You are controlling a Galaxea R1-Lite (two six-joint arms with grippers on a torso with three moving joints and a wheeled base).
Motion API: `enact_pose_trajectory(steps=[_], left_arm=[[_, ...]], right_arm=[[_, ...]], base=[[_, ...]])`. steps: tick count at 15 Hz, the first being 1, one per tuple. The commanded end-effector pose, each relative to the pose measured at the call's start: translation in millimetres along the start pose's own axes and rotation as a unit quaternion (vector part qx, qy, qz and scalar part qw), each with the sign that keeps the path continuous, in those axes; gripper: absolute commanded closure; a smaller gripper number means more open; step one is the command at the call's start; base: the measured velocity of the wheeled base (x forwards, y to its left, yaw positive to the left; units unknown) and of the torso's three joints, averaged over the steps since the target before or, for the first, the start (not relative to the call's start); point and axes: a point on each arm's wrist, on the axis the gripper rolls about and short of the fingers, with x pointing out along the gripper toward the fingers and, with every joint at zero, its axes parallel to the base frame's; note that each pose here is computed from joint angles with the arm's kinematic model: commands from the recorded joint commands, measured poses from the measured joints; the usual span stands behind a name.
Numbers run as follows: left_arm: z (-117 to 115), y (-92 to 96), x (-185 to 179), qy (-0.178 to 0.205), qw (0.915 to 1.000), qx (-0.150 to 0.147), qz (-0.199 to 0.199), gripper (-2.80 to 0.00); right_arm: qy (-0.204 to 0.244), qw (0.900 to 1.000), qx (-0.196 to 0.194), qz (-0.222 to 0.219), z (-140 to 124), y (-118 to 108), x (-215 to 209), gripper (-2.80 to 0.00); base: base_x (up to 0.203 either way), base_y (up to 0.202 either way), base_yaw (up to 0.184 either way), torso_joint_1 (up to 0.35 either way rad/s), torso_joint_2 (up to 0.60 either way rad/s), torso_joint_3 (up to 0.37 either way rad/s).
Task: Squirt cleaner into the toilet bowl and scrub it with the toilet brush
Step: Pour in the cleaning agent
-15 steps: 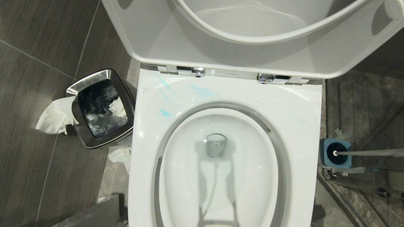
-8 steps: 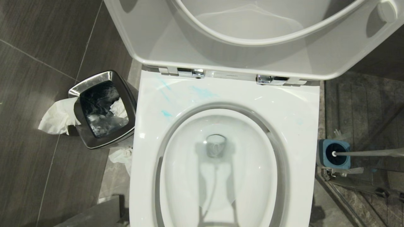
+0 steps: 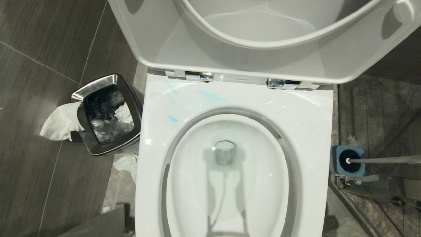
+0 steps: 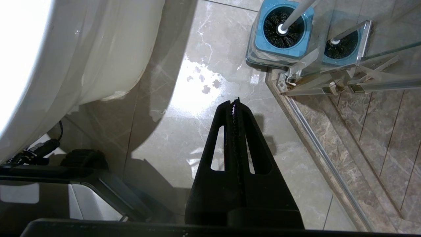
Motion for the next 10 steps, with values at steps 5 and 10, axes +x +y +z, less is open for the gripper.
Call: enact_pose_trajectory(steps=[5,10], left_arm=[[-0.6,0.0,0.1,0.002,0.9999,-0.011,0.002,0.0],[-0.5,0.0,0.1,0.001,0.9999,-0.011,0.001,0.0]], right_arm=[[0.004,1.0,0.0,0.003,-0.2,0.1,0.0,0.0],[0.02,1.0,0.0,0.001,2.0,0.0,1.6,0.0]], base=[[0.0,0.0,0.0,0.0,0.0,0.0],[0.0,0.0,0.0,0.0,0.0,0.0]])
